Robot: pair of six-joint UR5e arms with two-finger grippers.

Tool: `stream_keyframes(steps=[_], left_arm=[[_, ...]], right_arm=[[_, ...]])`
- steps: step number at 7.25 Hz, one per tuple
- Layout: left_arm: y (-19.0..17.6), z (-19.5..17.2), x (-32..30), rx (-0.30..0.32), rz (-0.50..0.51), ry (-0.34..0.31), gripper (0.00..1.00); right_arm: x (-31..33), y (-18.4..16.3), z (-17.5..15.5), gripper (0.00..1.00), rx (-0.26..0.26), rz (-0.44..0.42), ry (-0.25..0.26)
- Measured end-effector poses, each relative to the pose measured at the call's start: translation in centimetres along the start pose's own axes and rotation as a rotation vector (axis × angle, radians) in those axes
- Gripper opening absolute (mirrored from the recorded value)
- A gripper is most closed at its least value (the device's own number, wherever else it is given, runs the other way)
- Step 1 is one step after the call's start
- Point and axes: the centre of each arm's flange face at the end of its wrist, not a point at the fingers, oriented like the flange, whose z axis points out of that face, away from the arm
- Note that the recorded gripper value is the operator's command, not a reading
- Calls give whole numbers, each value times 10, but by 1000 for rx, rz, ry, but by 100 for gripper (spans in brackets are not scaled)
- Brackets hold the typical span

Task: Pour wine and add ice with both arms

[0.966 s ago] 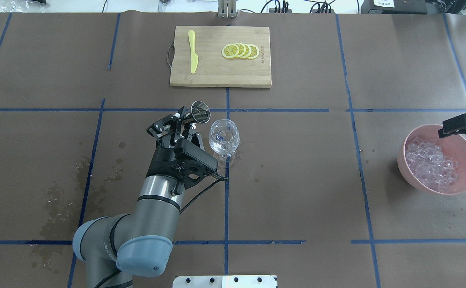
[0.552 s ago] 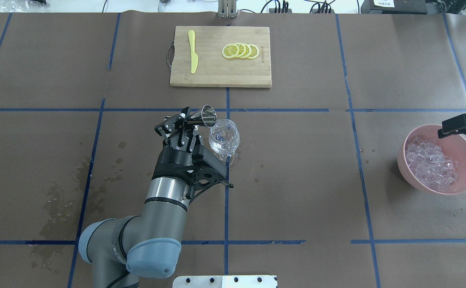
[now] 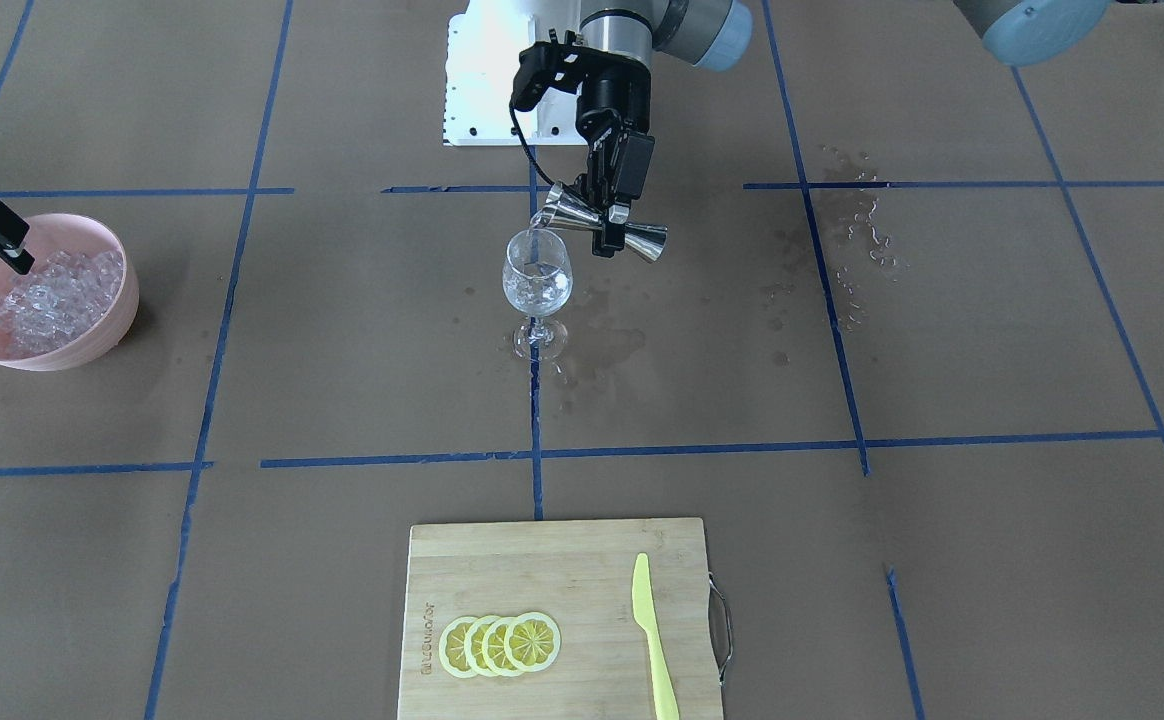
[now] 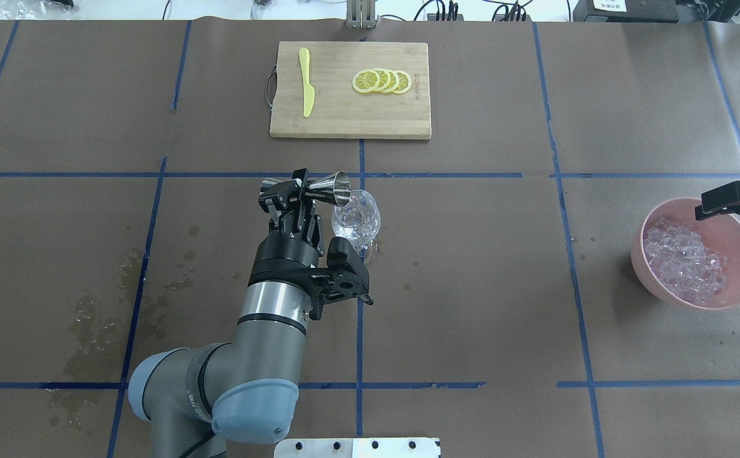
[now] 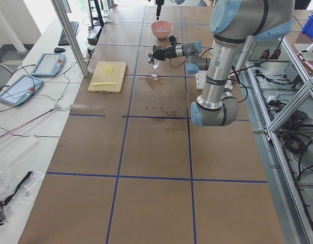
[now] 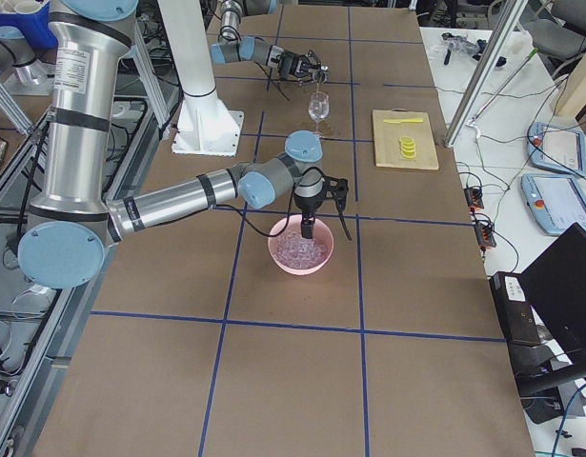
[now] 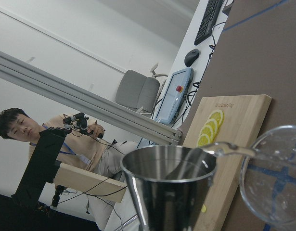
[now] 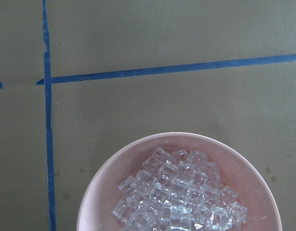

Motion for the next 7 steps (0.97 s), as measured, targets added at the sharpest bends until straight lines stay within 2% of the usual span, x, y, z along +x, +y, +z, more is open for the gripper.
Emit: stream_keyframes(steps=[5,7], left_arm=[[0,-1,0,-33,263,-37,0],[-4,-5,5,-44,323,-43,0]], right_arm=[[-2,-1,0,100,0,3,-5],[-2,0,-1,100,-2,7,-6]])
